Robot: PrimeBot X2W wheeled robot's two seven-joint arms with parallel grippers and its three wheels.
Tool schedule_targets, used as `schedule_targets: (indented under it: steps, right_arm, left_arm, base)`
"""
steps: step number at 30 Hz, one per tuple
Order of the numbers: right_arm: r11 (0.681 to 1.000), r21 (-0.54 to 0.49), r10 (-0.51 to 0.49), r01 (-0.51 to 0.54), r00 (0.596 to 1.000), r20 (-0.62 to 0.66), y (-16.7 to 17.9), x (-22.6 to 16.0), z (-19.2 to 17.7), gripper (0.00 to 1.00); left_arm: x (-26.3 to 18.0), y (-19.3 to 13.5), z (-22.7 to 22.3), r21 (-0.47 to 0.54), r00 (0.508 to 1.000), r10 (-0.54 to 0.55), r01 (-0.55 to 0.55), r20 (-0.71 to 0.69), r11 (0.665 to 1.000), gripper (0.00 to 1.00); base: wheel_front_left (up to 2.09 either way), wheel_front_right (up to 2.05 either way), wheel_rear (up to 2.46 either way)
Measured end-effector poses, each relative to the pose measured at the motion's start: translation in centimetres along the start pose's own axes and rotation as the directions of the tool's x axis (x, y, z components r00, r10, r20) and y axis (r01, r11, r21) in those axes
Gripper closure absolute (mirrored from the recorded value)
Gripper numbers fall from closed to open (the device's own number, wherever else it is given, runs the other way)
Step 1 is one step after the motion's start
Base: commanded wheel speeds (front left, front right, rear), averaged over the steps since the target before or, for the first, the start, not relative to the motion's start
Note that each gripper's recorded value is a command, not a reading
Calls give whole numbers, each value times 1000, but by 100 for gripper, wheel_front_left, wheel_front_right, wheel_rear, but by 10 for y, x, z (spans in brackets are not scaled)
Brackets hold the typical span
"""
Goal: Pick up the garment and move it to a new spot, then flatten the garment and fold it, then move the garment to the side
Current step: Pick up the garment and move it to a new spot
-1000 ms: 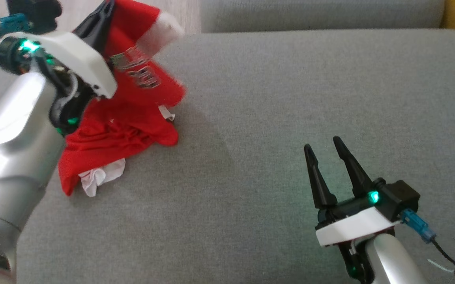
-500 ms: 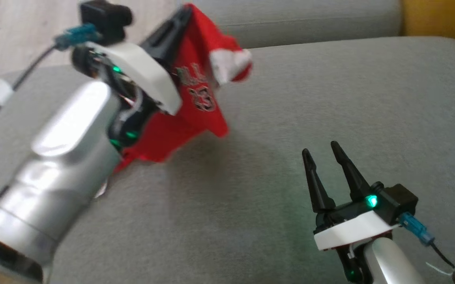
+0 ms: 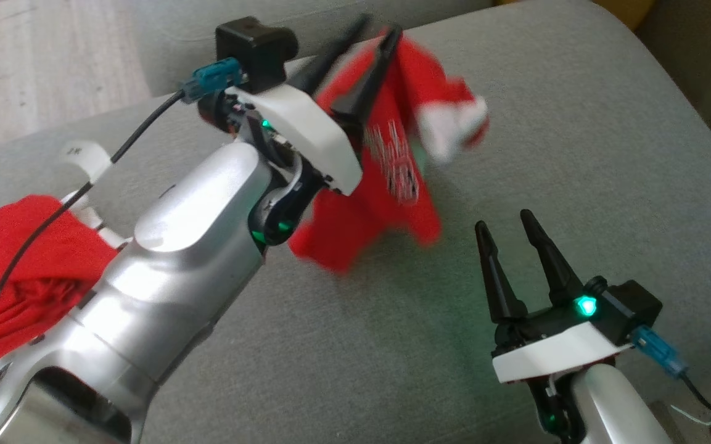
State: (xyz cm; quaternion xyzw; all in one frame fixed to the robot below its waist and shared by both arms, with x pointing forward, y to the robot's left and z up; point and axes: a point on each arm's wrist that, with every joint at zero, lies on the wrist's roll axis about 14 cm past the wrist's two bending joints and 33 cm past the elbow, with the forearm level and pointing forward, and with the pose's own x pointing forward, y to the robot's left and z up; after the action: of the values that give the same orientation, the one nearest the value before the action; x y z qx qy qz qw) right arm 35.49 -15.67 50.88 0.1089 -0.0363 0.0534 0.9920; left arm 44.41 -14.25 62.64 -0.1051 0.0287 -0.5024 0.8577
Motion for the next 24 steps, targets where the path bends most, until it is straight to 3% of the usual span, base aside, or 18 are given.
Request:
schedule_targets:
  steps: [5,11,17,19,24]
  right_arm:
    - [1000,-3,-16,16,1000,12,-6,0,4,0]
    - [999,-30,45,-45,999,8,11,11,2,0]
    - [992,-56,110,-109,994,15,29,23,3,0]
    - [991,-60,120,-120,993,12,32,24,2,0]
    - [982,-62,175,-178,984,-38,50,17,-15,0]
  left_arm:
    - [-9,25,-5,25,997,77,-77,12,997,0]
    - [-56,67,-17,30,979,201,-201,22,979,0]
    - [-131,105,-31,64,925,375,-378,57,924,0]
    - [-143,108,-35,69,915,399,-403,59,913,0]
    - [-204,108,-61,32,845,532,-534,57,845,0]
  base:
    - [0,0,0]
    - [0,0,0]
    - [0,0,0]
    - [0,0,0]
    - [0,0,0]
